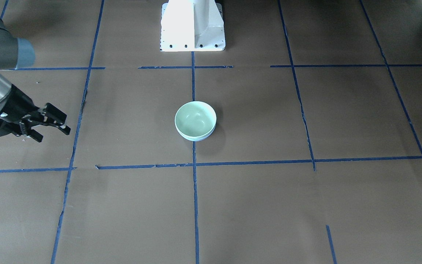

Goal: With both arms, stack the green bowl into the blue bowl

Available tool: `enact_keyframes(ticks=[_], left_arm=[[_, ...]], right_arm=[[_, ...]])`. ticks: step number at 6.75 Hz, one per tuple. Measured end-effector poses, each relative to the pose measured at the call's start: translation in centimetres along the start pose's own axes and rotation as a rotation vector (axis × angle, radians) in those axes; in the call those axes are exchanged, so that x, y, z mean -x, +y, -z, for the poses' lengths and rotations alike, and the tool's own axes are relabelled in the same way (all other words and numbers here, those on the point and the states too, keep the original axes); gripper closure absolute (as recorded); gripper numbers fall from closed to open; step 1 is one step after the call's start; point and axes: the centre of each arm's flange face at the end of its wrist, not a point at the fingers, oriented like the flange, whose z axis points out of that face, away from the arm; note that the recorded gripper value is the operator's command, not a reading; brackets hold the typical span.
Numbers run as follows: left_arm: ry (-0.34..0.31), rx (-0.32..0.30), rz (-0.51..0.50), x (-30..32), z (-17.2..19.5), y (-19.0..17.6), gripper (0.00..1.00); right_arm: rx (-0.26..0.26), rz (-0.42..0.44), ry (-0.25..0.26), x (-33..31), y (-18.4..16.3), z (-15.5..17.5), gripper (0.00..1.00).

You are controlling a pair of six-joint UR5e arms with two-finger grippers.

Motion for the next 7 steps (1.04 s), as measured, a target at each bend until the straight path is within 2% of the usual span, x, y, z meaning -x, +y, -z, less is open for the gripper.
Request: enact_keyframes(ticks=[2, 4, 6, 7], left_arm=[[0.000, -0.011, 0.109, 1.1, 0.6, 0.4, 0.00], [0.000, -0.017, 0.145, 1.4, 0.8, 0.5, 0.00], [0.000, -0.018, 0.149, 1.5, 0.8, 0.6, 0.00], [0.000, -0.020, 0.149, 1.5, 0.8, 0.6, 0.00]], right_arm=[[0.047, 0.105, 0.087, -11.1, 2.2, 2.5, 0.00], [0.075, 0.161, 0.132, -21.3, 4.1, 5.5, 0.00], [0.077, 0.154, 0.161, -31.2, 6.6, 8.6, 0.00], [0.076, 0.107, 0.167, -33.6, 6.8, 10.0, 0.00]])
